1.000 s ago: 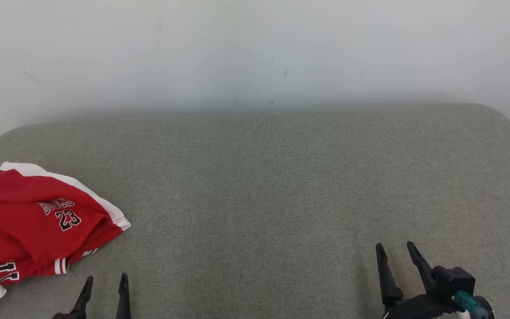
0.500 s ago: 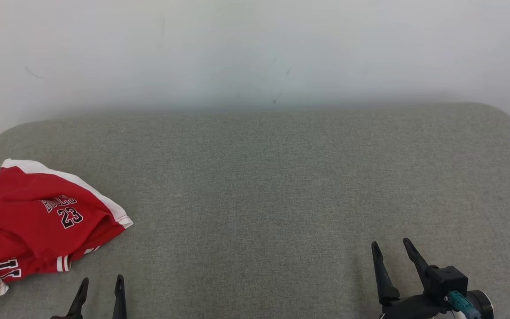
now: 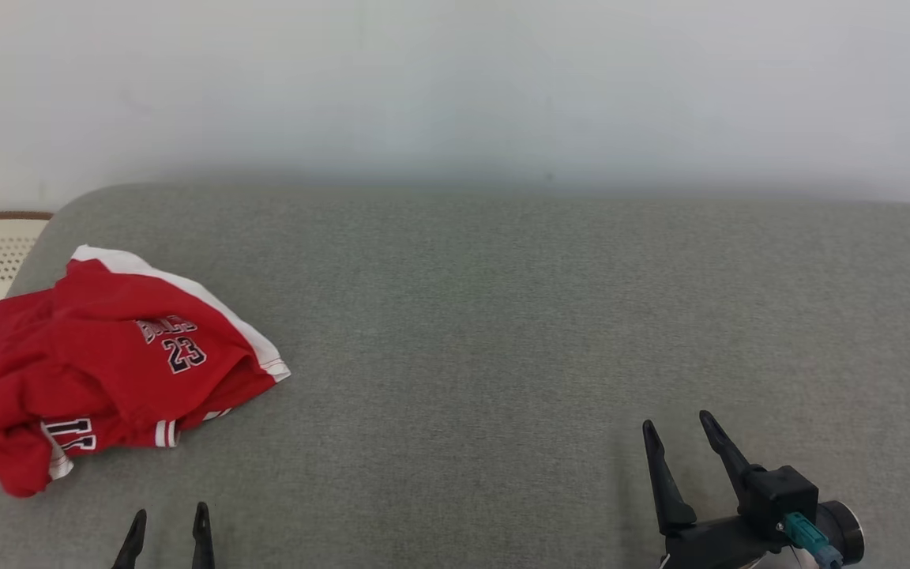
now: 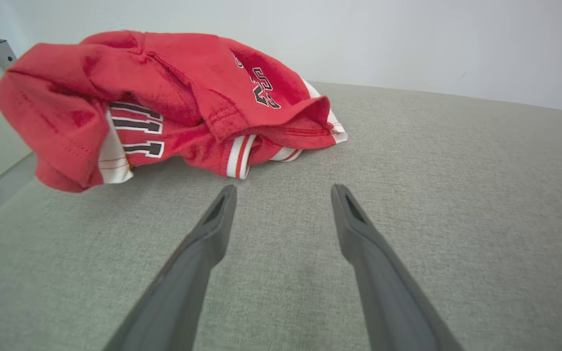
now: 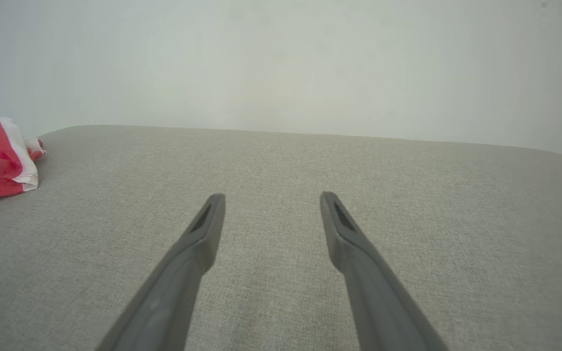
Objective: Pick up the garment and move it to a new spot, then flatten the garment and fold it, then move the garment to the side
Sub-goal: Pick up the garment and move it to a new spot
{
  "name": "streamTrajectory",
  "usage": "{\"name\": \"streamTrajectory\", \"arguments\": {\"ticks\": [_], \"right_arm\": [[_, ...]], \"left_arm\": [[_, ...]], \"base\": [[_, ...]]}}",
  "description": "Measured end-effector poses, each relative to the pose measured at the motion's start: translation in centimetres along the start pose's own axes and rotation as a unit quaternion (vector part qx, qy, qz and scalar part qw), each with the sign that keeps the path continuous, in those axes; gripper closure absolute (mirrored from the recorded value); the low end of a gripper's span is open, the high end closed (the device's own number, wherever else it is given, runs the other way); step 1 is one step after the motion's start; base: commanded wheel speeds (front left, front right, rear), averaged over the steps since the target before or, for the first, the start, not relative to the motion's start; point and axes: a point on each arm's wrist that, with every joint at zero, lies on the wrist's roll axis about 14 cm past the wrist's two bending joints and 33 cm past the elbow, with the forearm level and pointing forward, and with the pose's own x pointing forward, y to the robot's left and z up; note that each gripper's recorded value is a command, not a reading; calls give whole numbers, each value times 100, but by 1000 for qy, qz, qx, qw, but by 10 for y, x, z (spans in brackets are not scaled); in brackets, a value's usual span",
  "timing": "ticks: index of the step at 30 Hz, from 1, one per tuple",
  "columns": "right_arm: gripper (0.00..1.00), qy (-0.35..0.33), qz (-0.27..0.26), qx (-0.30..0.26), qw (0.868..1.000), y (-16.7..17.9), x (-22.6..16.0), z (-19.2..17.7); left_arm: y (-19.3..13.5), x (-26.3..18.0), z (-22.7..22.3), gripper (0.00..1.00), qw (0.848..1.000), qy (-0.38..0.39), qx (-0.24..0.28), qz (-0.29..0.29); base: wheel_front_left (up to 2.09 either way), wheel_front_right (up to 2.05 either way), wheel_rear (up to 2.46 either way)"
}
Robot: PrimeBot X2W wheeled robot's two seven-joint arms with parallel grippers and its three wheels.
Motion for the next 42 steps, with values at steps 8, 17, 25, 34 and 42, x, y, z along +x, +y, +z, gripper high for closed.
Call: {"name": "streamTrajectory", "arguments": {"ticks": [8,17,25,34,42], "right_arm": [[0,-9,63,9,998,39,26,4],[0,5,129,16,992,82,52,-5],[0,-4,177,10,984,112,72,-3],[0,5,164,4,986,90,86,-18],[0,29,123,16,992,57,95,-44]], "left_arm": [[46,-22,1,0,998,1,13,66],[107,-58,2,0,986,2,6,166],[133,-67,-1,0,981,12,4,194],[119,9,31,0,993,-22,30,115],[90,94,38,0,997,-10,69,18]], "base": [[0,0,0],[0,0,0],[0,0,0],[0,0,0],[0,0,0]]}}
